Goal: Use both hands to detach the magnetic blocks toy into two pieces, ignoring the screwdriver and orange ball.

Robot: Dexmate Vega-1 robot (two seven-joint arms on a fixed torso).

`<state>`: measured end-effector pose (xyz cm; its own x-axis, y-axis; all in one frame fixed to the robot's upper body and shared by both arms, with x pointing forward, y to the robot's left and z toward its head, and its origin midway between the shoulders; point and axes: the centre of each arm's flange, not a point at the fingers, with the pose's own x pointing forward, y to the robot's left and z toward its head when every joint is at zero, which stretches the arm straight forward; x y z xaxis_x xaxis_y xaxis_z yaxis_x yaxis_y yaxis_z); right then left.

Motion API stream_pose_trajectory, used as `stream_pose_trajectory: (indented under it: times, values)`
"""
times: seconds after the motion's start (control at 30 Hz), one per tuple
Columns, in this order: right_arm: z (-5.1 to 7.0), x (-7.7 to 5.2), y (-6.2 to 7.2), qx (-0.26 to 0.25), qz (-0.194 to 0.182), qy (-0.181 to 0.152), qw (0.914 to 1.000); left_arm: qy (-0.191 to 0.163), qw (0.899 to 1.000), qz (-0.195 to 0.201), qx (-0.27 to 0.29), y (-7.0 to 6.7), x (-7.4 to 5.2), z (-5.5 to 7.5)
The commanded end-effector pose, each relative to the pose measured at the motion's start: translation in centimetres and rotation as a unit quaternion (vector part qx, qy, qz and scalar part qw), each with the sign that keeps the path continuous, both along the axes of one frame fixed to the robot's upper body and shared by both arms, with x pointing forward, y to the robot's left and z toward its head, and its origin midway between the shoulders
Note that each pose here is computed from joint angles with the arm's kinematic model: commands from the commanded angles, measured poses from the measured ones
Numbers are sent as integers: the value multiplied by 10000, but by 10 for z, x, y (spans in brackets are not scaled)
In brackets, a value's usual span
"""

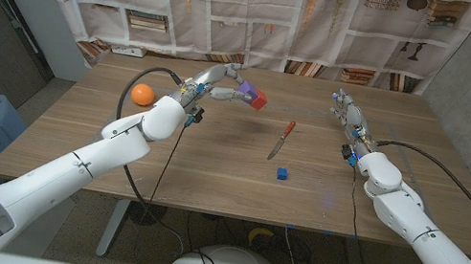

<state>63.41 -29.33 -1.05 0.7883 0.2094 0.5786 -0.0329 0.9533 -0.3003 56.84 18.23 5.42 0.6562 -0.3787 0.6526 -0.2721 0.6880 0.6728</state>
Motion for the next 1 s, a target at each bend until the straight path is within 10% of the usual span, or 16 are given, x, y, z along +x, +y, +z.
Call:
stream_pose_trajectory:
  times: [0.03,1.0]
  values:
    - [7,-6,5,-331,235,-90,9991,-17,9968,-501,-629,-10,9,-3]
    - [18,-18,1,-984,889,-196,9910,501,9722,-1733,-1491,-34,29,-9]
